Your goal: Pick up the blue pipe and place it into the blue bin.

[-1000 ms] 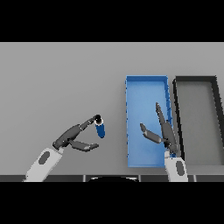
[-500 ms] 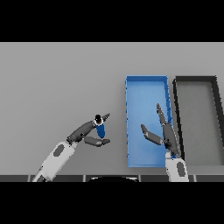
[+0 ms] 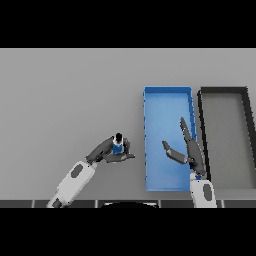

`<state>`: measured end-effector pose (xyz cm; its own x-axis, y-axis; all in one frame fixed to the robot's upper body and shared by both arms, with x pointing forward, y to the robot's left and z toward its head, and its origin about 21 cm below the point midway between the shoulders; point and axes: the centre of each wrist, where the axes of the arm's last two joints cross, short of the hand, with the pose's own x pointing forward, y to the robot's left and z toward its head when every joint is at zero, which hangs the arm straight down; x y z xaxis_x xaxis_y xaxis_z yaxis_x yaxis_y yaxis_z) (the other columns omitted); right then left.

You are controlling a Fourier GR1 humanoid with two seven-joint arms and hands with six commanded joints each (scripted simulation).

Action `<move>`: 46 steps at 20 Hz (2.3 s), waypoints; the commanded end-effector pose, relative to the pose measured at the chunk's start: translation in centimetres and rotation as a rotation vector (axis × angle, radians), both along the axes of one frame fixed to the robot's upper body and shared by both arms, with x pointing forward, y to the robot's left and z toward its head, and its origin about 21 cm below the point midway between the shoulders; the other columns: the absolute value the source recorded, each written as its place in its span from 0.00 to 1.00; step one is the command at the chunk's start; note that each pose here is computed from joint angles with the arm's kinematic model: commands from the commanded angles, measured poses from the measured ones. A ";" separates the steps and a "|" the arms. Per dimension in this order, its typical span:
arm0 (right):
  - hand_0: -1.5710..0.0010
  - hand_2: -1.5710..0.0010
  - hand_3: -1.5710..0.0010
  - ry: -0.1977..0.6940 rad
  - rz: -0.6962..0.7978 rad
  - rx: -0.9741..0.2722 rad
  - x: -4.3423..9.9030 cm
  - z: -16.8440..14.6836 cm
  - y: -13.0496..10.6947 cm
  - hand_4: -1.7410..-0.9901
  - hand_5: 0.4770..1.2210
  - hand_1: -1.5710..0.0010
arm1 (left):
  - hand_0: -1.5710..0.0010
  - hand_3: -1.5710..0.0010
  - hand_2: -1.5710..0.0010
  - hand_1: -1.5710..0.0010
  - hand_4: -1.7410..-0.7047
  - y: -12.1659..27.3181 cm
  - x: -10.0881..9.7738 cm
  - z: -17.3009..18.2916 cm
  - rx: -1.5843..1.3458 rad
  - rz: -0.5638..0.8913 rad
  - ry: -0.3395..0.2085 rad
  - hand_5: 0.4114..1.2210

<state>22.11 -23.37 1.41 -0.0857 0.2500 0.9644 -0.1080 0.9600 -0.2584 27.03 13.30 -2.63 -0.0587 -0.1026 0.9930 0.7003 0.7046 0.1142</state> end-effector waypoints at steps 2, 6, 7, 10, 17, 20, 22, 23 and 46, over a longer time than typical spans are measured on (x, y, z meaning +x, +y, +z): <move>1.00 1.00 1.00 0.003 0.006 -0.002 0.1 -0.1 0.1 0.72 0.17 1.00 | 0.28 0.25 0.22 0.23 0.14 0.1 -0.3 -0.2 -0.004 -0.031 -0.019 0.82; 1.00 1.00 1.00 -0.002 0.006 -0.001 0.2 0.2 -0.3 0.73 0.17 1.00 | 0.11 0.14 0.09 0.10 0.06 -0.4 -0.9 -0.2 -0.017 -0.019 -0.049 0.92; 1.00 1.00 1.00 0.010 0.008 -0.002 0.3 -0.1 0.2 0.74 0.17 1.00 | 0.09 0.12 0.07 0.08 0.05 -0.5 -0.8 0.4 -0.035 -0.004 -0.069 0.94; 1.00 1.00 1.00 -0.003 0.008 -0.014 0.1 -0.2 0.2 0.74 0.17 1.00 | 0.05 0.09 0.04 0.04 0.02 -1.1 -0.7 2.5 -0.100 0.002 -0.118 0.97; 1.00 1.00 1.00 -0.023 -0.001 -0.030 0.0 -0.1 -0.3 0.80 0.17 1.00 | 0.01 0.05 0.01 0.01 0.01 -2.9 -0.8 6.2 -0.118 -0.061 -0.160 0.99; 1.00 1.00 1.00 -0.031 -0.002 -0.036 0.1 -0.3 -0.5 0.81 0.17 1.00 | 0.01 0.05 0.00 0.00 0.00 -3.0 -1.1 7.1 -0.105 -0.071 -0.166 1.00; 1.00 1.00 1.00 -0.025 0.004 -0.033 0.2 -0.5 -0.6 0.82 0.17 1.00 | 0.00 0.05 0.00 0.00 0.00 -3.3 -1.1 7.1 -0.086 -0.075 -0.167 1.00; 1.00 1.00 1.00 -0.022 0.008 -0.030 0.2 -0.4 -0.7 0.80 0.17 1.00 | 0.00 0.05 0.00 0.00 0.00 -3.0 -1.0 7.2 -0.087 -0.070 -0.170 1.00; 1.00 1.00 1.00 -0.057 0.897 -0.021 4.5 13.7 5.2 0.65 0.07 1.00 | 0.00 0.05 0.00 0.00 0.00 -3.0 -0.7 7.5 -0.063 -0.095 -0.171 1.00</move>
<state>26.65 -18.17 15.15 -0.3045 0.0838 0.9488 -0.8018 0.5152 -0.3028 26.33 10.27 4.89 -0.2332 -0.0251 0.9721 0.7399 0.6441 0.1941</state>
